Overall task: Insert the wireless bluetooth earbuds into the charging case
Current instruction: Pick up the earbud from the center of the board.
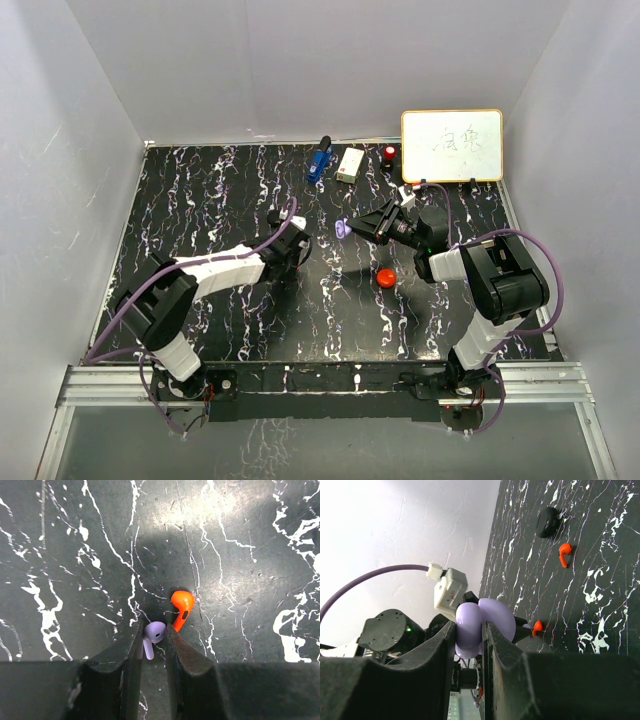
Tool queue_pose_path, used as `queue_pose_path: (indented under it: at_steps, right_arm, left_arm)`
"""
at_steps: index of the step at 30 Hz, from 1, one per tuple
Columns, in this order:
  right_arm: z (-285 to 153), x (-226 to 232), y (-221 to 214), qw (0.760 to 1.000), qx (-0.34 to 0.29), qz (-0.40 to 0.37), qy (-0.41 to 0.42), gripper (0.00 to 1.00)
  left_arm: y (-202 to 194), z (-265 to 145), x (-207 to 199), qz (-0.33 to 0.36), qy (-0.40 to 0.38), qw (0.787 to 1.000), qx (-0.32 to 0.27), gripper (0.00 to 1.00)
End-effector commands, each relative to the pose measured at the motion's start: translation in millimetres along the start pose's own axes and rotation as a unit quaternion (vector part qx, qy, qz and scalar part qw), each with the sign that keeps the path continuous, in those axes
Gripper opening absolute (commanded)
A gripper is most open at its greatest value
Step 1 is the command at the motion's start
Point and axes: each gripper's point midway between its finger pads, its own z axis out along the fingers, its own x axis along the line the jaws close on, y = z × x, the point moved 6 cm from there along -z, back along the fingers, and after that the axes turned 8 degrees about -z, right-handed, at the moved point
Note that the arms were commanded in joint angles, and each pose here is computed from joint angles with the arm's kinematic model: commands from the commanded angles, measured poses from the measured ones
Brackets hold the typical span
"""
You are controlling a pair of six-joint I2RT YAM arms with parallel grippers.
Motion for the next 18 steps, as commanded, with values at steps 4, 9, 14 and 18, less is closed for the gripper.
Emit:
queue_pose_path:
  at_steps: [4, 9, 14, 18]
  right_arm:
    - [3, 12, 5, 0.999, -0.007, -0.030, 0.029, 0.00]
    - [3, 13, 6, 0.999, -0.006, -0.031, 0.031, 0.00]
    - [4, 15, 7, 0.999, -0.001, -0.023, 0.029, 0.00]
    - [5, 16, 7, 1.000, 0.008, -0.007, 0.027, 0.00]
  left_arm:
    - [77, -58, -14, 0.000, -0.054, 0.989, -0.138, 0.00]
    - [111, -83, -32, -0.001, -0.142, 0.961, -0.237, 0.00]
    - [124, -103, -40, -0.005, -0.220, 0.919, -0.328, 0.00]
    - [128, -116, -43, 0.009, -0.279, 0.880, -0.385, 0.00]
